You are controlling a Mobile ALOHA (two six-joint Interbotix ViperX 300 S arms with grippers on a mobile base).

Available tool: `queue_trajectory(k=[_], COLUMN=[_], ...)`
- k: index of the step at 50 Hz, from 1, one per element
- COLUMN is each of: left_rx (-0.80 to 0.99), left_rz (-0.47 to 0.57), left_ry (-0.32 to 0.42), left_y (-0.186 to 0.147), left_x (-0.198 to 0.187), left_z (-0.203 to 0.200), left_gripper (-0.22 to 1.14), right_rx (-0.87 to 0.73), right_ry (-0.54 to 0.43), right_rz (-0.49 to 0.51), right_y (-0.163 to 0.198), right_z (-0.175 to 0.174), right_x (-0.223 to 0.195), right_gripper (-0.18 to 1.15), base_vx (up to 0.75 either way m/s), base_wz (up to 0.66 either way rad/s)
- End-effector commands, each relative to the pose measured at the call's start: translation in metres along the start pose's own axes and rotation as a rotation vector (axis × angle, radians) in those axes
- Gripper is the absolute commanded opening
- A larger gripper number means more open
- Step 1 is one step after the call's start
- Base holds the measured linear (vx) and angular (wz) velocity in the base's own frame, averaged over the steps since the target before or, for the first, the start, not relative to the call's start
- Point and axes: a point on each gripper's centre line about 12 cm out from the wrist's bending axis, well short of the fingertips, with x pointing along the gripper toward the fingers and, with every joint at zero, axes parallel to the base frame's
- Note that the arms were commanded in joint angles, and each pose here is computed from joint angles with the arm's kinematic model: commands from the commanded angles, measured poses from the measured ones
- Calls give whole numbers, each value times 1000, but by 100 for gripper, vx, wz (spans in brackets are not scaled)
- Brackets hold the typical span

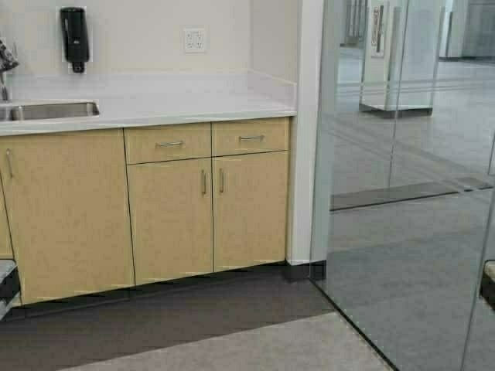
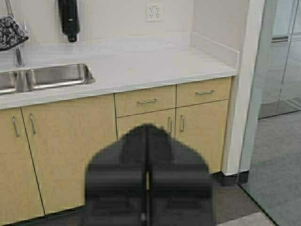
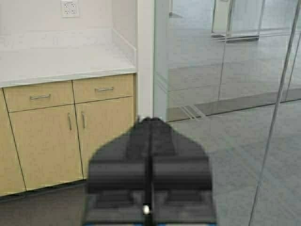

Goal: Get the cloth and wipe up the spill under the wine glass

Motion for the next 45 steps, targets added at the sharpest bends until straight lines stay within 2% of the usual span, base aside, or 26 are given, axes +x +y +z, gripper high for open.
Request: queue_trajectory(k=[1,7,36,45], left_rx=[-48,-43,-42,-54], left_rz=[-3,-5,-6,-6], left_ry=[52,52,43,19], left_y=[-1,-1,-1,-1], left_x=[-2,-1,0,0], left_z=[-5,-1,0,4], left_gripper=[-3,3,2,2], right_rx=[2,-1,-13,-12], right_ry=[11,17,26,9], right_rz=[4,5,-12,-12], right_y=[1,1,-3,-3], right_z=[-3,-2,1,4], right_x=[2,2,5,2], right_gripper=[1,6,6,6], base_vx=[1,1,8,19], base_wz=[-2,-3,-5,6])
